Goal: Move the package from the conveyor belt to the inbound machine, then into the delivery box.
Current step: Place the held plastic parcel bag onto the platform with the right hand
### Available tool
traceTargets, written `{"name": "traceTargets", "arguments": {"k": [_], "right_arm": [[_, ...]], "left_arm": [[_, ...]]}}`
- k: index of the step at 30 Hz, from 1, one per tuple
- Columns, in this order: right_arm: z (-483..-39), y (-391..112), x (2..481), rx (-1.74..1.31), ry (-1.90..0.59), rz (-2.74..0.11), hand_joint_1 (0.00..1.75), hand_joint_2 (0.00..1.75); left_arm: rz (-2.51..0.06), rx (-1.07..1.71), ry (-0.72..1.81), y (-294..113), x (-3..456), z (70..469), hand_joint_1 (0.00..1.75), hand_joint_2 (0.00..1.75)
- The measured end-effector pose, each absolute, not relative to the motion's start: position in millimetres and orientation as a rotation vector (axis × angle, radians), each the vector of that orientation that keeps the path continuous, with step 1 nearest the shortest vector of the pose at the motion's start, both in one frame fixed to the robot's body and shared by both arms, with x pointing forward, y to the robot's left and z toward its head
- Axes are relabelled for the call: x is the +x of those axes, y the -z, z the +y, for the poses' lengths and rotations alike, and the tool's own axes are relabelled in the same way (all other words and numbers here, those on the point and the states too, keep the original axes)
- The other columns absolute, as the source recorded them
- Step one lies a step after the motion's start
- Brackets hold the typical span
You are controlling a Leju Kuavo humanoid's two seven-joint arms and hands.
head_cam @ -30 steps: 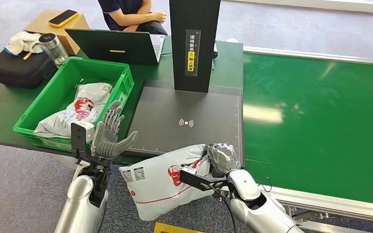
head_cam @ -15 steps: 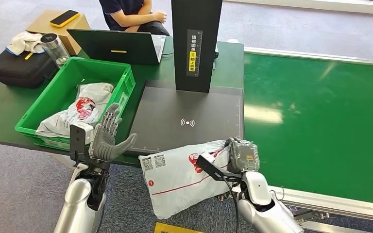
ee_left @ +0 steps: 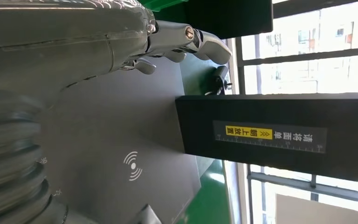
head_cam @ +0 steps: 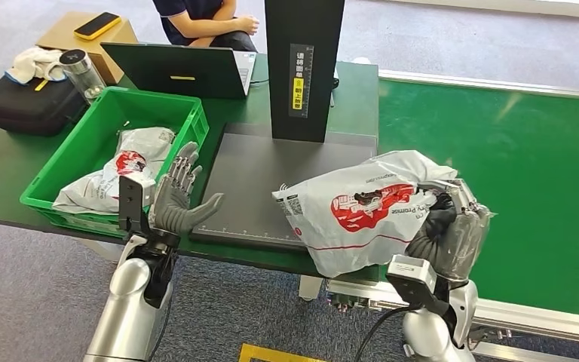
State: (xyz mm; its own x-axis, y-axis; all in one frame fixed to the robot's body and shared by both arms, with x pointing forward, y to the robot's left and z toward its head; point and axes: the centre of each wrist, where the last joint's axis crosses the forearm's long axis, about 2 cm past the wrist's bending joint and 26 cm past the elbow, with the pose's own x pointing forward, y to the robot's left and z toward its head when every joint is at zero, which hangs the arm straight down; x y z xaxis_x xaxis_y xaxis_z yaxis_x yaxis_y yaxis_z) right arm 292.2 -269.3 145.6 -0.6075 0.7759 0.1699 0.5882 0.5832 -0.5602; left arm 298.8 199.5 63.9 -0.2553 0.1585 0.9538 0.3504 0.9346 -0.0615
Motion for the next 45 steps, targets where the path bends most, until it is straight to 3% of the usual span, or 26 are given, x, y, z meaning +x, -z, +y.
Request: {"name": "traceTargets", "arguments": {"k": [7, 17, 25, 40, 42, 44, 45], "right_arm": [[-272, -127, 305, -1.143, -0.678, -2.110, 1.75, 1.75], [-267, -104, 355, -1.095, -1.053, -1.773, 1.75, 1.75], [-272, -111, 392, -1.120, -1.209, -1.744, 1.75, 1.75], [-246, -143, 424, -1.128, -1.262, -1.835, 1.75, 1.75], [-242, -143, 425, -1.123, -1.282, -1.820, 1.02, 1.75], [-239, -144, 427, -1.106, -1.302, -1.785, 0.15, 1.75], [-237, -144, 428, -1.093, -1.313, -1.759, 0.04, 1.75]], "left_arm": [[-1.843, -0.374, 0.186, -60, 297, 199, 0.00, 1.75], [-1.832, -0.401, 0.217, -54, 294, 197, 0.00, 1.75], [-1.817, -0.416, 0.225, -50, 292, 193, 0.00, 1.75], [-1.816, -0.414, 0.230, -50, 294, 192, 0.00, 1.75], [-1.819, -0.419, 0.234, -51, 295, 191, 0.00, 1.75], [-1.823, -0.424, 0.237, -52, 296, 191, 0.00, 1.75], [-1.824, -0.426, 0.239, -52, 297, 190, 0.00, 1.75]]}}
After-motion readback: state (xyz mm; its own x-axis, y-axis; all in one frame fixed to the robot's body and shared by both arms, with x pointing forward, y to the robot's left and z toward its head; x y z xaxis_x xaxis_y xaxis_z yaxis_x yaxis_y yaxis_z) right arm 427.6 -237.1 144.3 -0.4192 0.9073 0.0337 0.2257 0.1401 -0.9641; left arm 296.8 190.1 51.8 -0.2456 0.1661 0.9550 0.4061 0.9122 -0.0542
